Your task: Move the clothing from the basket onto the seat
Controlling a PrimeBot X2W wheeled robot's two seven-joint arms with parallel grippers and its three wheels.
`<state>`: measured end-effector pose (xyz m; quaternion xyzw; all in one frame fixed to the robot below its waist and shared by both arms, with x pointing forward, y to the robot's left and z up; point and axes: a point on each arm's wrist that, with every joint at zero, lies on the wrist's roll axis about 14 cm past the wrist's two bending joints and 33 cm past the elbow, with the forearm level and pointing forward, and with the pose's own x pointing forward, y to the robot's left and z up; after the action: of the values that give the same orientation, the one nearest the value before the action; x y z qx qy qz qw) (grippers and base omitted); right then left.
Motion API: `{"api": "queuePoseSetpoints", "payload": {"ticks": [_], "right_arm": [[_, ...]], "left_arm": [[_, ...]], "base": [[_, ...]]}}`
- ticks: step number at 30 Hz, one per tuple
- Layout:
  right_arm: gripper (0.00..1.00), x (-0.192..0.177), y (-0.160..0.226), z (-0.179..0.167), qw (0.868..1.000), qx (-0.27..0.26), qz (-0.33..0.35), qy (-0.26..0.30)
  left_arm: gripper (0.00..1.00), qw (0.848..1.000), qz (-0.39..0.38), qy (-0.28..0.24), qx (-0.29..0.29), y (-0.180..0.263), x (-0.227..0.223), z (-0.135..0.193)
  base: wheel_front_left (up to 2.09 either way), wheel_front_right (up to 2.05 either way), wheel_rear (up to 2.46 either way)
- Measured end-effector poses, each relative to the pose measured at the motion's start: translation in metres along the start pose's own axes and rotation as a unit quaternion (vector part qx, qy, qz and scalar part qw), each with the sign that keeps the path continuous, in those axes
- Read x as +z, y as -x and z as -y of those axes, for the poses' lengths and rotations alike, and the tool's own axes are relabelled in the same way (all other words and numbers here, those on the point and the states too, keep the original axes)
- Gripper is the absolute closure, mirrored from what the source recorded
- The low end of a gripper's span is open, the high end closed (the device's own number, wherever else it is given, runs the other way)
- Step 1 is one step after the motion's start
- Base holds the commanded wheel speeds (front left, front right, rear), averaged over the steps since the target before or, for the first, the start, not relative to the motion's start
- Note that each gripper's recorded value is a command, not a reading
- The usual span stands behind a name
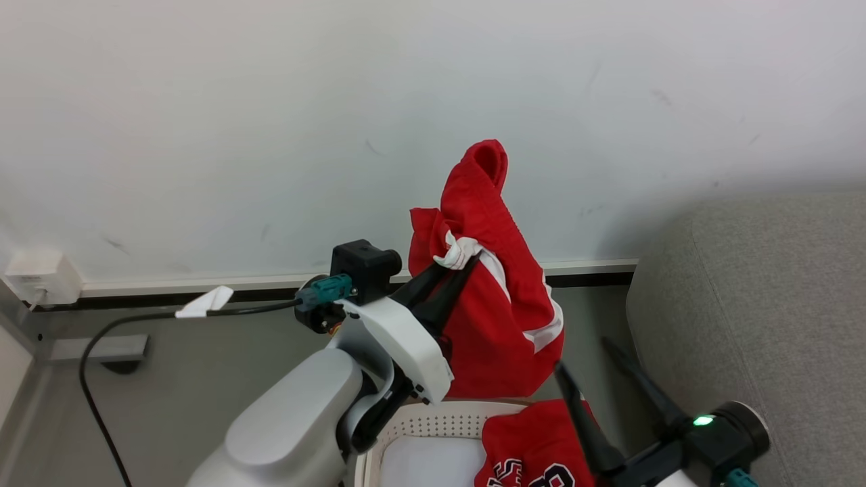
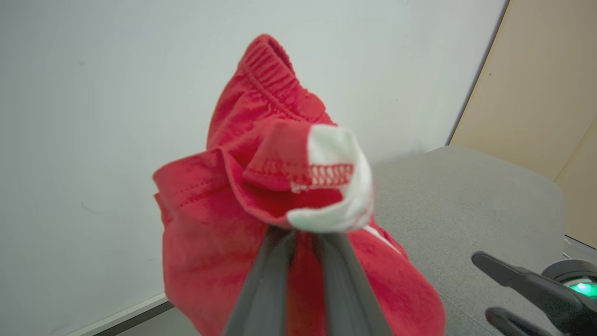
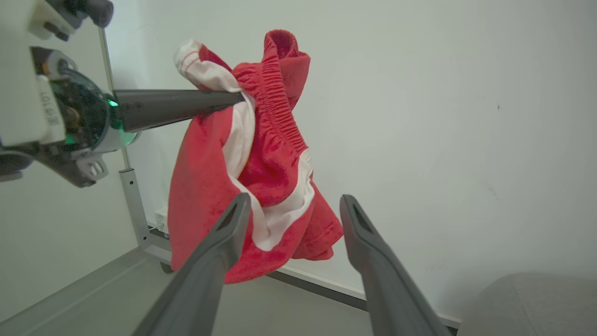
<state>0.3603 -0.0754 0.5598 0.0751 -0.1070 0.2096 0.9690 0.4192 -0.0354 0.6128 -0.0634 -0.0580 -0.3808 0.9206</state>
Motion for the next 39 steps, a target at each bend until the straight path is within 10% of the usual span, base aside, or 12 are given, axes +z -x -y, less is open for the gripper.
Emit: {"api": "queuePoseSetpoints", "payload": {"ticks": [30, 31, 33, 39], "right_arm": [[0.0, -0.076, -0.047, -0.103, 0.969, 0.203, -0.144, -0.004], [0.16, -0.076, -0.048, -0.104, 0.968, 0.203, -0.144, -0.006], [1.0, -0.073, -0.049, -0.109, 0.968, 0.207, -0.14, -0.014], [1.0, -0.062, -0.049, -0.104, 0.974, 0.191, -0.121, -0.035]], "left_arm": [[1.0, 1.0, -0.029, 0.004, 0.003, 0.03, -0.016, 0.012], [1.0, 1.0, -0.029, 0.005, 0.004, 0.03, -0.016, 0.013], [1.0, 1.0, -0.029, 0.006, 0.006, 0.031, -0.016, 0.013], [1.0, 0.999, -0.031, 0.009, 0.012, 0.033, -0.017, 0.01]], "base": [[0.0, 0.0, 0.0], [0.0, 0.0, 0.0], [0.0, 0.0, 0.0], [0.0, 0.0, 0.0]]}}
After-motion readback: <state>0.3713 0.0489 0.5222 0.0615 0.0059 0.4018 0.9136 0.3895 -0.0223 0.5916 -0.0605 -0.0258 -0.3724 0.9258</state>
